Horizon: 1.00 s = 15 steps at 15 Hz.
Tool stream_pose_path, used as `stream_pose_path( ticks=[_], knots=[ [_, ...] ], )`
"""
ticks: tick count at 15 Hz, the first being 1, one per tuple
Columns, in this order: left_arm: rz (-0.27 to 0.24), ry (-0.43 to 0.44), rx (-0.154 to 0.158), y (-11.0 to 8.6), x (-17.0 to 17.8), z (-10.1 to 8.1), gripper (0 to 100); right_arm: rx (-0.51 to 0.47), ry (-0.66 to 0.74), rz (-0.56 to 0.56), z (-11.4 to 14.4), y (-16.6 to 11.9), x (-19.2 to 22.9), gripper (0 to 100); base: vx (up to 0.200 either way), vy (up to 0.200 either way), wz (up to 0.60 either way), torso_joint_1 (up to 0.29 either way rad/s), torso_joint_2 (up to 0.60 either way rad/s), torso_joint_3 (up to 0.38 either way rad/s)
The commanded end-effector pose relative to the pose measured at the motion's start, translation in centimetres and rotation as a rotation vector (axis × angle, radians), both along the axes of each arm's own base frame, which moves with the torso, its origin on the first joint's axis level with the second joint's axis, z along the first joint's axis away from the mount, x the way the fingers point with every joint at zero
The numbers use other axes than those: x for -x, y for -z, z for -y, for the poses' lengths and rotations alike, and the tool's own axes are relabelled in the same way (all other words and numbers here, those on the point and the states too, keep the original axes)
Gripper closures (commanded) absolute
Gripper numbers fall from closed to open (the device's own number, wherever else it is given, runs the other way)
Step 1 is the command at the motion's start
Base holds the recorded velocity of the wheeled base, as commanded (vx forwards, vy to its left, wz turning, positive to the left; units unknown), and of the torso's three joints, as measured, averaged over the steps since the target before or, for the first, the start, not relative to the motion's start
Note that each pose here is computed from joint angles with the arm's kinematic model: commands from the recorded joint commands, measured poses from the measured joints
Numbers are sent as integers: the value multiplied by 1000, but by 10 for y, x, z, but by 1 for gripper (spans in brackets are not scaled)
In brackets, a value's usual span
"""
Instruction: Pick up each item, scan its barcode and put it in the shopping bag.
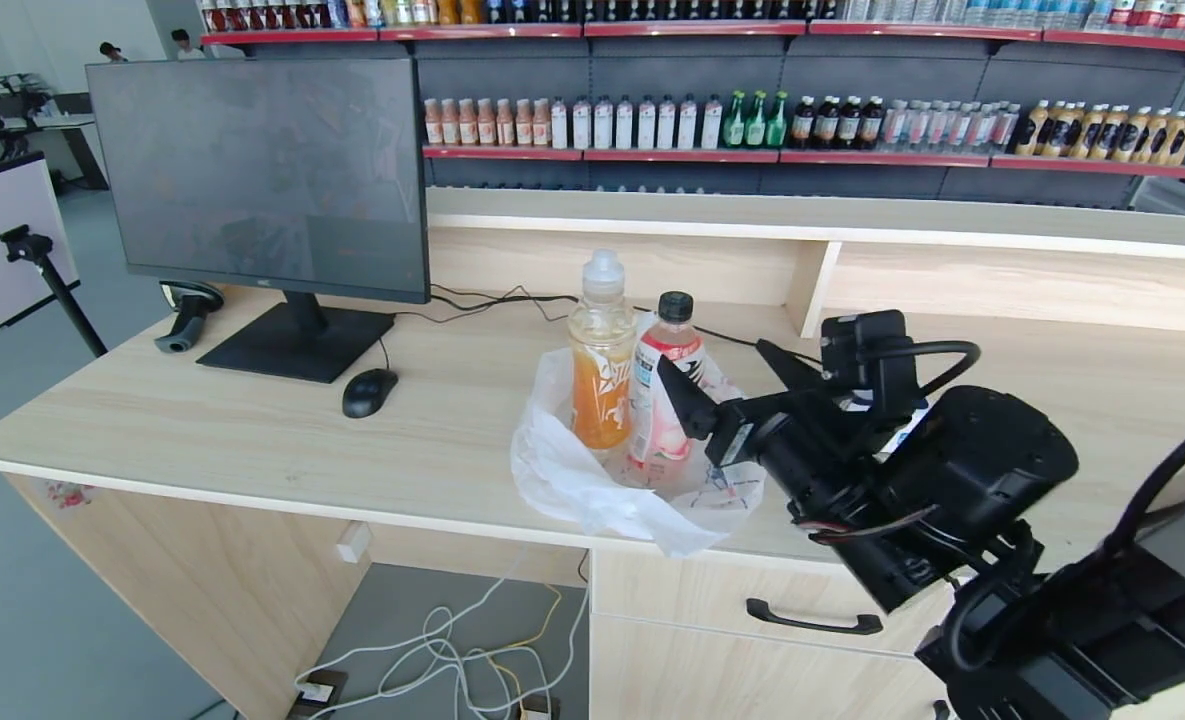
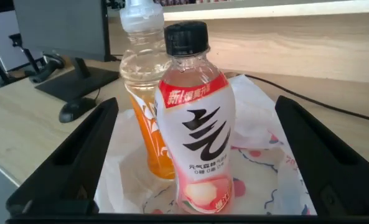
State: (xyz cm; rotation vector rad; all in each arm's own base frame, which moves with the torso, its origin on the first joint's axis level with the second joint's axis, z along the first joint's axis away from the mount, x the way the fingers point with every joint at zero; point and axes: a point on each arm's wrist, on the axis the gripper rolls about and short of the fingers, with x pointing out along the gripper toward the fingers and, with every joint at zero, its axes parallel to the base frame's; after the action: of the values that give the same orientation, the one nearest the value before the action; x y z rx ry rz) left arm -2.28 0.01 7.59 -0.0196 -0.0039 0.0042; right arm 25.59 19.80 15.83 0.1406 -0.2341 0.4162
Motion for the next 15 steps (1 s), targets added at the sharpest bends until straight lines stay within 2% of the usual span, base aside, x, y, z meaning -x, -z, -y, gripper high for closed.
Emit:
stream_pose_path(
  ticks=[1,4,6,8,10,13,15],
  knots=[
    [1,0,0,0,0,0,0,-41,-13,52,36,-32,50,0,0,0,0,0,0,0],
    [1,0,0,0,0,0,0,6,-34,-10,86,-15,116,0,0,0,0,0,0,0],
    [1,0,0,0,0,0,0,-15,-135,6,104,-11,158,0,0,0,0,0,0,0],
    [1,0,2,0,0,0,0,-17,-140,22,114,-16,169,0,0,0,0,0,0,0],
    [1,0,2,0,0,0,0,41,-152,-28,123,-10,179,0,0,0,0,0,0,0],
    [1,0,2,0,0,0,0,264,-340,-192,155,25,222,0,0,0,0,0,0,0],
    [1,0,2,0,0,0,0,416,-495,-232,186,58,245,0,0,0,0,0,0,0]
  ],
)
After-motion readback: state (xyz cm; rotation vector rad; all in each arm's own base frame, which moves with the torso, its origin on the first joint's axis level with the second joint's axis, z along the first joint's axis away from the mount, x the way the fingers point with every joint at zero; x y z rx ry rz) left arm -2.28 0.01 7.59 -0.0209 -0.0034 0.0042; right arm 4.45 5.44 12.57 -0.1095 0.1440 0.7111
